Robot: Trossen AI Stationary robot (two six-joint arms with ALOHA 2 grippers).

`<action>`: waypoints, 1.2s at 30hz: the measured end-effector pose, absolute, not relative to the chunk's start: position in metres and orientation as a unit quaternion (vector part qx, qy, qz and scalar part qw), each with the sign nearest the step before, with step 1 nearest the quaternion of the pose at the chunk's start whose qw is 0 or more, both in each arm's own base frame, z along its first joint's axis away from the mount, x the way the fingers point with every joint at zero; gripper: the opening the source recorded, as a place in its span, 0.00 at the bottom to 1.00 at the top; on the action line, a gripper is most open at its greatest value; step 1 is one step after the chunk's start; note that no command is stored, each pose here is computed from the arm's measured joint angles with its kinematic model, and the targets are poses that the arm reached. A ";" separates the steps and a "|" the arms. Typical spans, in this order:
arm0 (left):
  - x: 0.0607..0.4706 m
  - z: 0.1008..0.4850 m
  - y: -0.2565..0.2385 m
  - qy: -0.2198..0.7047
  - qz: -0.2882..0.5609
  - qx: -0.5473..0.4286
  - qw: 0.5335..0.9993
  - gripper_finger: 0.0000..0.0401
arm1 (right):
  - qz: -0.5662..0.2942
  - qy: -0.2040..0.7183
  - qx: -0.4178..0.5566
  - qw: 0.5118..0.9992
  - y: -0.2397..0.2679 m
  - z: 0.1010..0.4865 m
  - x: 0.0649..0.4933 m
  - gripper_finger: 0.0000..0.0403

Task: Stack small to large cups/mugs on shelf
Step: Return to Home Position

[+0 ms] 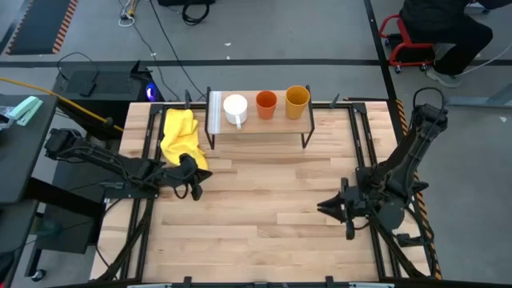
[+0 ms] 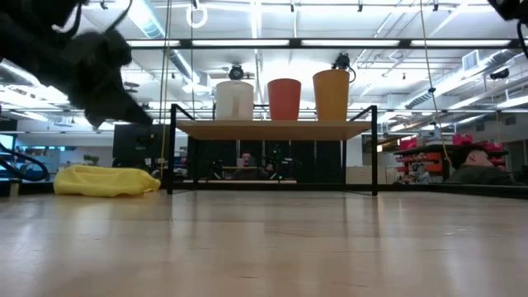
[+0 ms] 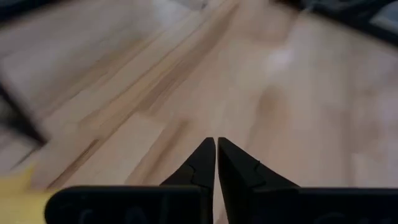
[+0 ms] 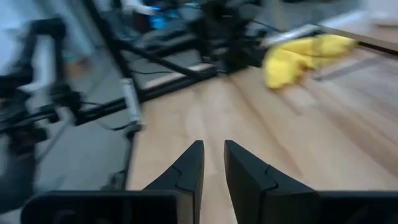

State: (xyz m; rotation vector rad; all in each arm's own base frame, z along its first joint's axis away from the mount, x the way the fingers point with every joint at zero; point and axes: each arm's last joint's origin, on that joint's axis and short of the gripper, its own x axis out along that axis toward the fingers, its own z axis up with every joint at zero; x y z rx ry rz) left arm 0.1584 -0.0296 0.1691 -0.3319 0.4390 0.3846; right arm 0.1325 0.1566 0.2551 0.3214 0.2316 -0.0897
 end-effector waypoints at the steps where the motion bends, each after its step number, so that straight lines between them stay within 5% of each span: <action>1: 0.160 0.172 -0.032 0.203 0.175 -0.158 0.950 0.06 | -0.025 0.109 0.158 0.981 0.159 0.257 0.133 0.18; 8: 0.161 0.193 -0.063 0.118 0.047 -0.119 0.985 0.05 | 0.099 0.051 0.145 0.983 0.165 0.254 0.134 0.18; 15: 0.156 0.197 -0.090 0.045 -0.045 -0.087 0.994 0.08 | 0.127 0.036 0.161 0.978 0.158 0.229 0.128 0.18; 36: 0.174 0.179 -0.098 0.041 -0.036 -0.072 0.996 0.08 | 0.154 0.035 0.141 0.977 0.159 0.215 0.127 0.18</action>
